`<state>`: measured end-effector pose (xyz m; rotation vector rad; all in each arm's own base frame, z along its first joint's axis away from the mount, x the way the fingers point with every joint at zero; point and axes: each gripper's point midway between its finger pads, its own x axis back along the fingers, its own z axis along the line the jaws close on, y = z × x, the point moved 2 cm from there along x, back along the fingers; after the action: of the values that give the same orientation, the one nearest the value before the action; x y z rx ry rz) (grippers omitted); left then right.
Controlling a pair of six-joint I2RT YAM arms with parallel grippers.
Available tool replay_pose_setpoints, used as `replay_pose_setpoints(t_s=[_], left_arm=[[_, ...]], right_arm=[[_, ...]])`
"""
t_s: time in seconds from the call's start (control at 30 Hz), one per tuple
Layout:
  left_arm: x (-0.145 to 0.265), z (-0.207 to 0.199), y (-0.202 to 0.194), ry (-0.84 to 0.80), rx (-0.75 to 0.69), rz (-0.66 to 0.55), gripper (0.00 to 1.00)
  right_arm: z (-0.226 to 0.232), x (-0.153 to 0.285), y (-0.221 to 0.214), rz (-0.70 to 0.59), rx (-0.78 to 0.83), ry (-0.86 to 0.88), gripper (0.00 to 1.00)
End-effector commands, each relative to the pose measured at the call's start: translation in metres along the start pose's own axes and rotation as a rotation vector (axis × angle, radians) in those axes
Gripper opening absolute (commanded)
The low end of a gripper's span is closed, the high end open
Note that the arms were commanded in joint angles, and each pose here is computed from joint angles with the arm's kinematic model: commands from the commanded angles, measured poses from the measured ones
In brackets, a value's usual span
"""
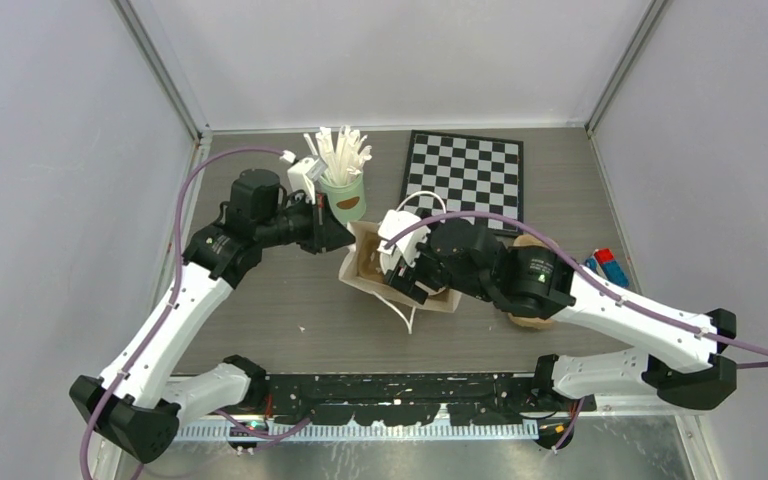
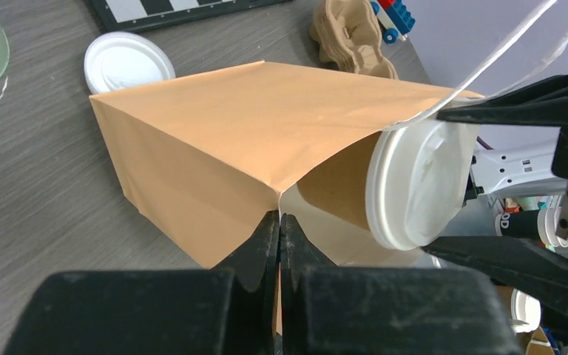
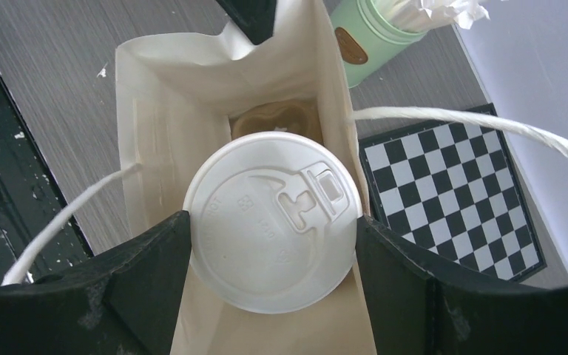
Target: Pack the takeout coffee
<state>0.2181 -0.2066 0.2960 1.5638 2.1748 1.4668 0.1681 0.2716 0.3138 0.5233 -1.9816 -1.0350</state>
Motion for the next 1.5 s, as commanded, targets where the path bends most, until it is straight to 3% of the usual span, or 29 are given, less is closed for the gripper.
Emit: replay_pose_setpoints(t_s=[0.0, 0.2, 0.4, 0.7, 0.83, 1.07, 1.33, 1.4, 1.47], left_arm=[[0.005, -0.016, 0.026, -0.080, -0.086, -0.114, 0.00], [0.009, -0.011, 0.013, -0.045, -0.086, -0.070, 0.00], [0.016, -0.006, 0.004, -0.005, -0.071, -0.048, 0.12], [0.034, 0.001, -0.015, 0.094, 0.018, 0.017, 0.52], [0.042, 0.006, -0.025, 0.157, 0.067, 0.048, 0.59], [0.044, 0.007, -0.038, 0.166, 0.102, 0.105, 0.60], [0.036, 0.005, -0.035, 0.119, 0.090, 0.086, 0.56], [0.035, 0.004, -0.036, 0.106, 0.091, 0.082, 0.52], [0.035, 0.002, -0.038, 0.086, 0.090, 0.083, 0.43]], right_arm=[[0.003, -0.009, 0.013, -0.066, 0.067, 0.021, 0.79], [0.013, -0.017, -0.001, -0.098, 0.136, 0.063, 0.79], [0.022, -0.025, -0.015, -0.069, 0.182, 0.101, 0.77], [0.023, -0.028, -0.030, -0.032, 0.245, 0.102, 0.77], [0.025, -0.029, -0.032, -0.024, 0.254, 0.119, 0.77], [0.026, -0.033, -0.035, -0.005, 0.282, 0.125, 0.76], [0.031, -0.047, -0.028, -0.016, 0.322, 0.148, 0.76], [0.033, -0.050, -0.027, -0.014, 0.333, 0.153, 0.76], [0.033, -0.054, -0.029, -0.008, 0.346, 0.149, 0.76]])
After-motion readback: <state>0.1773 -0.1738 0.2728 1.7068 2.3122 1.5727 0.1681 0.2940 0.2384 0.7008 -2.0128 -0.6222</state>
